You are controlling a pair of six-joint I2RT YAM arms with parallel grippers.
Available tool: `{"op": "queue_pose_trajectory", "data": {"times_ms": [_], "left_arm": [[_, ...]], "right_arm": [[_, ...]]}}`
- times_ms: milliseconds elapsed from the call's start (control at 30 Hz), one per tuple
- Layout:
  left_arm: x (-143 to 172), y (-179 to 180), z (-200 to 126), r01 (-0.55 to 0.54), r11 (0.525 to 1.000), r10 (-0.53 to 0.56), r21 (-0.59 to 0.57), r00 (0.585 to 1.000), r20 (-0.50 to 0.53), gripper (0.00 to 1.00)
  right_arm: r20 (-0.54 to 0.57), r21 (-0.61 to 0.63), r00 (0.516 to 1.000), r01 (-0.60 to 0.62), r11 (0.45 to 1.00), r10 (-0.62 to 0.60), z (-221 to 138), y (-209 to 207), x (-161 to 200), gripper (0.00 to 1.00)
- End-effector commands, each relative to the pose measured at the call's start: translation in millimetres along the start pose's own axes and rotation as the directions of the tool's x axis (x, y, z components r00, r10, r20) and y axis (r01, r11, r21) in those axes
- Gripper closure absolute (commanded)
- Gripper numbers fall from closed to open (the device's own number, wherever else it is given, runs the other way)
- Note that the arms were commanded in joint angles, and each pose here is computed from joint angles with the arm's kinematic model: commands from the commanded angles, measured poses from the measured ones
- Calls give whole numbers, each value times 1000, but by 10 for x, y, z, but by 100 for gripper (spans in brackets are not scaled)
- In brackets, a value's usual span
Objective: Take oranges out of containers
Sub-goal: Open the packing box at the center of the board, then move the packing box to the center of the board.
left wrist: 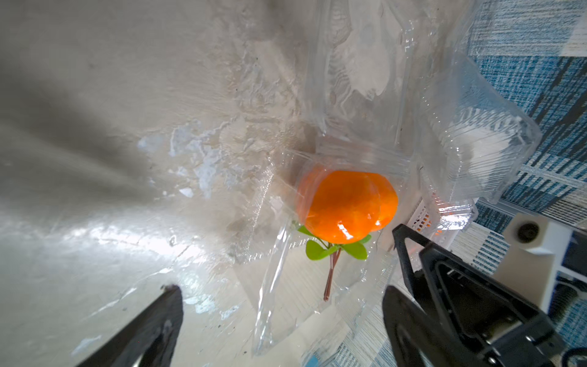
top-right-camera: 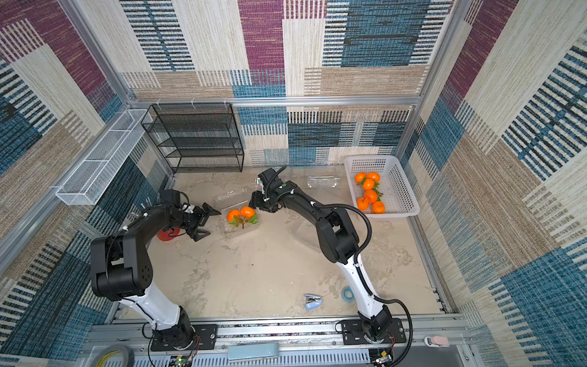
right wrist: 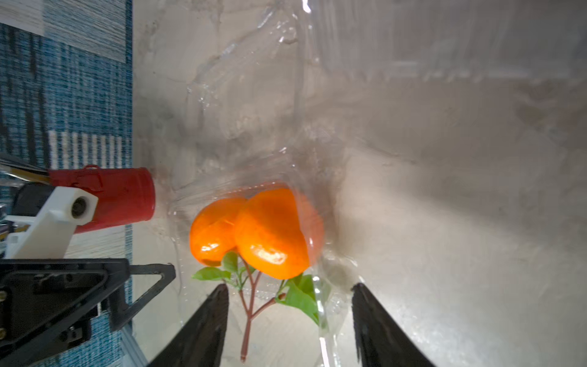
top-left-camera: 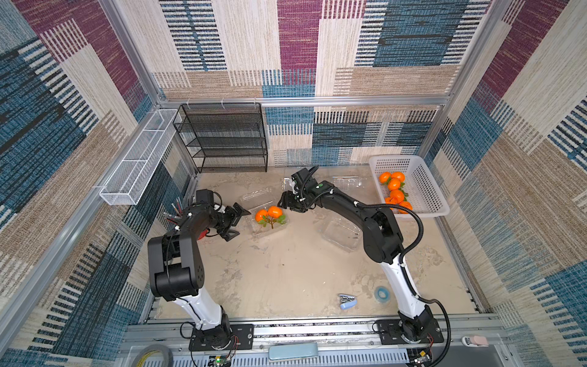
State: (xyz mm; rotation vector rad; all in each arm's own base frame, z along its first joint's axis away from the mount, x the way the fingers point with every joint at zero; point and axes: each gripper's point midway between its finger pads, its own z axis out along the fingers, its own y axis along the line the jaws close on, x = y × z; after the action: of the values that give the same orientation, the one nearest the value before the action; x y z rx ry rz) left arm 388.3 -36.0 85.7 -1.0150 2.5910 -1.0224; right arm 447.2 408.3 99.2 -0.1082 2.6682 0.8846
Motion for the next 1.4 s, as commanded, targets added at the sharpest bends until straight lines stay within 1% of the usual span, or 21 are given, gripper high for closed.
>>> {"op": "queue_pose_trajectory", "data": {"times_ms": [0,67,200,300,433,600,700,800,900,1033,1233,1367], "left_arm": [[23,-53,66,-24,999,25,31,999,-35,1],[26,-65,102,-18,999,20,41,999,-42,1],[66,-95,181,-14,999,17,52,998,-55,1],[120,-126,259,-17,998,21,57,997,-73,1],[230,-151,338,-15,998,20,59,995,-95,1],[377,-134,383,-11,998,17,60,994,-107,1],[469,-138,428,-10,998,17,64,993,-121,1],[570,-168,492,-22,998,30,60,990,-137,1],[658,-243,564,-32,997,42,68,988,-150,1],[774,-376,691,-56,996,67,70,982,-178,1],[908,-546,879,-83,994,97,74,972,-214,1],[913,-632,927,-92,993,107,78,971,-214,1]], "right_arm": [[-7,68,999,50,996,-50,103,-133,71,44],[-21,78,998,56,995,-54,156,-161,137,51],[-34,94,998,64,994,-61,196,-175,238,60],[-36,108,997,69,992,-65,181,-189,311,70],[-38,122,998,56,991,-52,98,-228,422,74],[-31,137,999,12,990,-8,-110,-292,586,78],[-26,127,999,-44,991,48,-249,-333,729,79],[-42,129,993,-107,986,113,-327,-425,956,81],[-55,131,986,-150,980,158,-417,-469,1129,82],[-57,141,974,-211,967,221,-516,-557,1276,82],[-52,187,966,-240,953,253,-569,-648,1303,80],[-34,229,961,-261,938,276,-630,-780,1252,77]]}}
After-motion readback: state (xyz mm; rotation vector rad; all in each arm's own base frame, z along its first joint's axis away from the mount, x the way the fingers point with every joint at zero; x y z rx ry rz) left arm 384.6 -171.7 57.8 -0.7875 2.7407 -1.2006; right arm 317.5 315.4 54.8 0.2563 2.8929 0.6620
